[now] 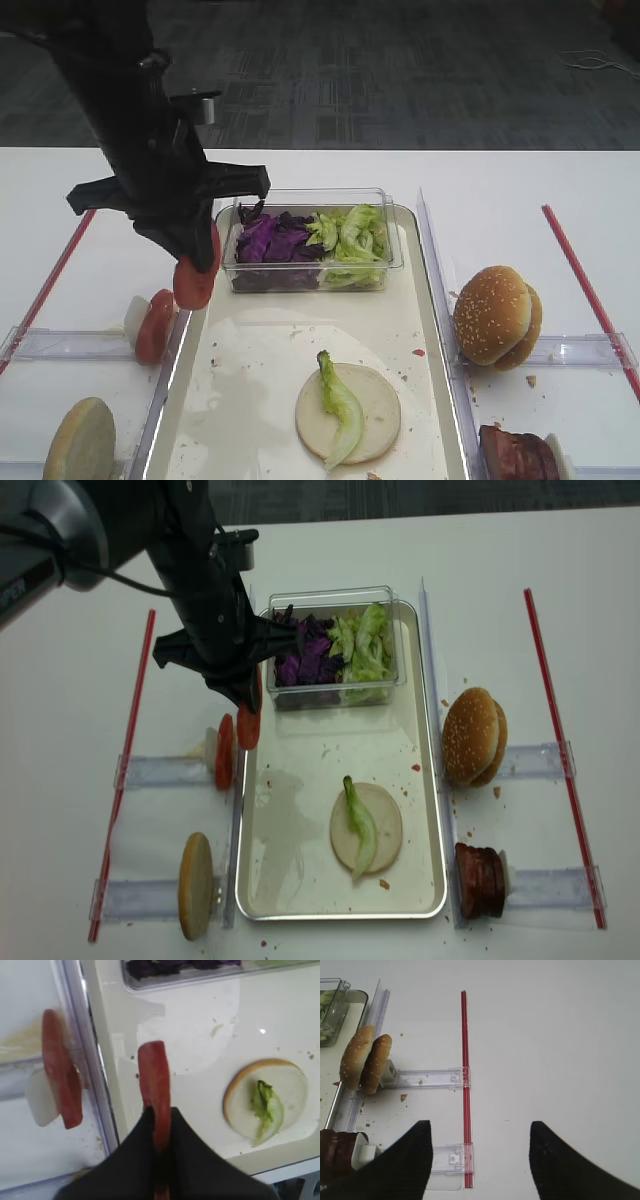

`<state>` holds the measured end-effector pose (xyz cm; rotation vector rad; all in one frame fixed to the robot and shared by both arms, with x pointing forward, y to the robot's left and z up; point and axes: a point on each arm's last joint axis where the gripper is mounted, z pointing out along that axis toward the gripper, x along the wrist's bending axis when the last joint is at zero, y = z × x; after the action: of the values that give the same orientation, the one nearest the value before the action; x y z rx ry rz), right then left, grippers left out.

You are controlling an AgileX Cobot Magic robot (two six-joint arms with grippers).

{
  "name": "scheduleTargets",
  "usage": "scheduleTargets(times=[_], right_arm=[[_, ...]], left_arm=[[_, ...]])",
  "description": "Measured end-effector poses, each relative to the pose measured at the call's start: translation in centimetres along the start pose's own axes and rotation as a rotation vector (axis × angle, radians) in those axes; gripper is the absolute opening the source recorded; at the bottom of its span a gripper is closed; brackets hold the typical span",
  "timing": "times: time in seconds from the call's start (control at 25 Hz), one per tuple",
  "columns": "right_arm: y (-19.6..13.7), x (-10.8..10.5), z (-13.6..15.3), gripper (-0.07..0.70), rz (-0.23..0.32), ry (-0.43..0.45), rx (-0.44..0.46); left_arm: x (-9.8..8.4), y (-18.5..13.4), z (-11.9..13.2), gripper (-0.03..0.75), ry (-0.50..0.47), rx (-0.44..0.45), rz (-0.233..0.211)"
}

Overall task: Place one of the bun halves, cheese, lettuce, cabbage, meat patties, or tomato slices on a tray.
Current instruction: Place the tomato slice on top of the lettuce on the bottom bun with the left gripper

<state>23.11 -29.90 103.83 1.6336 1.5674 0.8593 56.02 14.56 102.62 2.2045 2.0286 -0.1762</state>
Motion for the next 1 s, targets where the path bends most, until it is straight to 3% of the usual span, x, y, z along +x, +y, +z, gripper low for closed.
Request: scheduleTargets(times=[0.24, 0.48, 0.8, 1.0], right_arm=[[0.0, 0.0, 0.0, 0.466, 0.0, 0.0, 0.0], [0.0, 0.0, 0.0, 0.466, 0.0, 0.0, 0.0], [0.0, 0.0, 0.0, 0.466, 0.0, 0.0, 0.0], [0.0, 0.0, 0.0, 0.466, 0.0, 0.0, 0.0]], left_arm=[[-0.1, -1.8, 0.6, 0.027, -0.068, 0.064, 0.036], [0.1, -3.8, 1.2, 0.027, -0.12, 0.114, 0.107], [-1.0, -6.7, 3.6, 0.027, -0.403, 0.219, 0.257], [-1.6, -7.4, 4.3, 0.027, -0.534, 0.194, 0.335]])
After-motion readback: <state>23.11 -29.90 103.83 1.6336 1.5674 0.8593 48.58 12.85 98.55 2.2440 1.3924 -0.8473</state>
